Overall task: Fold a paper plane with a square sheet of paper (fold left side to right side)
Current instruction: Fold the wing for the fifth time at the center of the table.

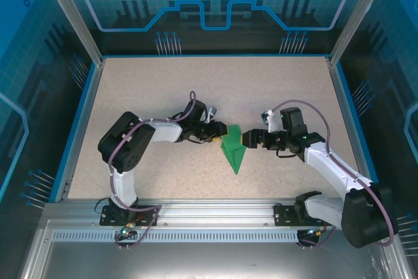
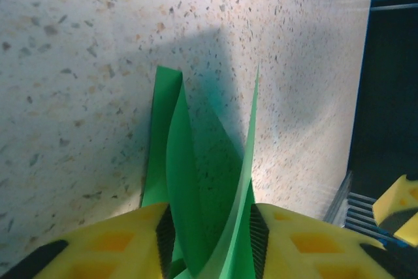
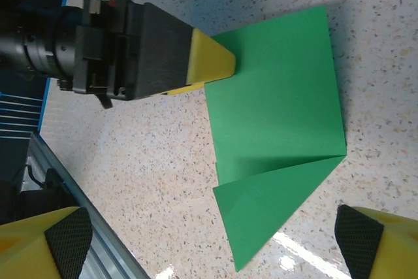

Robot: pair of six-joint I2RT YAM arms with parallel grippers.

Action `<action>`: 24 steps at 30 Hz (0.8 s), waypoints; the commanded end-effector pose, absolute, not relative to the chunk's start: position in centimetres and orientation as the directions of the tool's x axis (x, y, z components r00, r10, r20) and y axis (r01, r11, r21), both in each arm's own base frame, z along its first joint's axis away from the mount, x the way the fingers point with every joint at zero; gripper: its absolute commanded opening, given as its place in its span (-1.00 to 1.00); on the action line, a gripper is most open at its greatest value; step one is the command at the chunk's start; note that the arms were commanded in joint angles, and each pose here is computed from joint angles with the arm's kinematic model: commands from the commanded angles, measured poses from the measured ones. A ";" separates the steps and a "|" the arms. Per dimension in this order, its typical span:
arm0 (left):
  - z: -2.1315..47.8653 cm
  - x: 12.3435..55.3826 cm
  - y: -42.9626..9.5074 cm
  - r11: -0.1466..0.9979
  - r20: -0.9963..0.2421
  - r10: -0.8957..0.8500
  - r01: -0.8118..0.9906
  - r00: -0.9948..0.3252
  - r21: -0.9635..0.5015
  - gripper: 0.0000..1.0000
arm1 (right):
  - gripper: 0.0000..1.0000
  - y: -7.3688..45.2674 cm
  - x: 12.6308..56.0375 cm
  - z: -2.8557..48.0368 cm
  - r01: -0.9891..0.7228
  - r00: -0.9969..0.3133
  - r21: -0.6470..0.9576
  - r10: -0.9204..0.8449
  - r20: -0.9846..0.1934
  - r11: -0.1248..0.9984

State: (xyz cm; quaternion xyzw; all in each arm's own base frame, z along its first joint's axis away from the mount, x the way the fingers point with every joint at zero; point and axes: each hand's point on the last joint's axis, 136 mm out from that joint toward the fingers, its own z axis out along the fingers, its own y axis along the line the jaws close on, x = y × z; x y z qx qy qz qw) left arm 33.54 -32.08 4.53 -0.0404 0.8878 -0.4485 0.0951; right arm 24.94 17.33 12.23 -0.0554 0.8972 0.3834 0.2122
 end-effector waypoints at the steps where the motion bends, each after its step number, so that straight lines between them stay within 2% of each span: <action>1: 5.7 33.9 -32.9 0.572 -0.170 -0.124 0.070 -0.978 -0.818 -0.51 | 0.99 17.5 25.6 12.7 -0.288 -0.895 0.678 0.062 -0.442 0.676; 3: 6.2 33.8 -32.4 0.582 -0.216 -0.108 0.114 -0.971 -0.805 -0.71 | 0.98 17.0 26.5 12.4 -0.276 -0.884 0.651 0.079 -0.460 0.707; 7: 7.9 33.5 -31.3 0.566 -0.296 -0.095 0.193 -0.950 -0.802 -0.89 | 0.99 17.1 27.6 12.8 -0.334 -0.849 0.616 0.056 -0.525 0.713; 10: 9.1 32.9 -30.8 0.533 -0.348 -0.081 0.254 -0.934 -0.807 -0.93 | 0.99 17.6 28.5 12.9 -0.358 -0.845 0.619 0.039 -0.533 0.699; 15: 10.2 31.7 -30.3 0.479 -0.394 -0.057 0.321 -0.917 -0.817 -0.97 | 0.95 19.6 29.7 12.5 -0.391 -0.863 0.706 0.031 -0.504 0.591; 18: 10.6 31.2 -30.0 0.457 -0.409 -0.050 0.343 -0.911 -0.820 -0.99 | 0.83 20.6 30.3 12.0 -0.409 -0.871 0.742 0.015 -0.491 0.531; 24: 11.0 30.7 -29.3 0.430 -0.432 -0.047 0.372 -0.901 -0.823 -0.99 | 0.58 21.3 31.4 10.4 -0.415 -0.884 0.768 -0.017 -0.467 0.487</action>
